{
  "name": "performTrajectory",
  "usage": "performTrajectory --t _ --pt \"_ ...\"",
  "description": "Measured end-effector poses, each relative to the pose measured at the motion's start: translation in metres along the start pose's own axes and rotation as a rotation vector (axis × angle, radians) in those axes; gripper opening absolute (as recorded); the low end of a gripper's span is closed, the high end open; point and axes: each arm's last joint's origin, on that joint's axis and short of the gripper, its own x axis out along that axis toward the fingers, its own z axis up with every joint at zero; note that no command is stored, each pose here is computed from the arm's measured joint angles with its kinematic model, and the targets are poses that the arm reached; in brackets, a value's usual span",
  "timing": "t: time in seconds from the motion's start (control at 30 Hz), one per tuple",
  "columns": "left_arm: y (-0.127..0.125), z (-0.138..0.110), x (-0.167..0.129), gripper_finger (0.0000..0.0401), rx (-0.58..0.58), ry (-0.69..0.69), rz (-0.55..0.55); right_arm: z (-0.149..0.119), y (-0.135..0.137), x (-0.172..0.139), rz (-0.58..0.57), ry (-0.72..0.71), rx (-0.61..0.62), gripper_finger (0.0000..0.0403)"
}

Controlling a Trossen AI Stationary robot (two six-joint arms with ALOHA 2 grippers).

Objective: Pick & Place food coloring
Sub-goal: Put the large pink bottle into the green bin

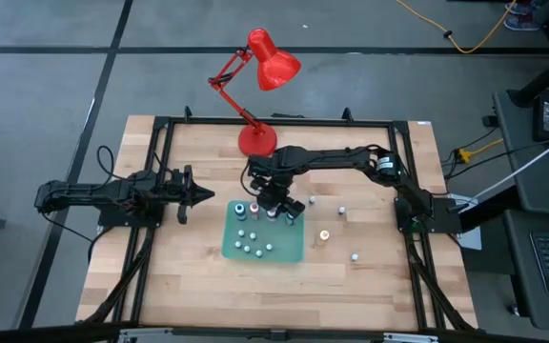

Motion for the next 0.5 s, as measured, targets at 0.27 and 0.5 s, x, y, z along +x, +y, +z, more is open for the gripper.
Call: performTrajectory --t 0.27,0.5 --pt "0.0 0.0 0.0 0.001 0.0 0.0 0.0 0.002 -0.001 -0.004 -0.027 0.032 0.02 0.0206" --pt "0.0 0.0 0.0 0.0012 0.0 0.0 0.0 0.023 -0.003 -0.036 -0.115 0.054 0.014 0.023"
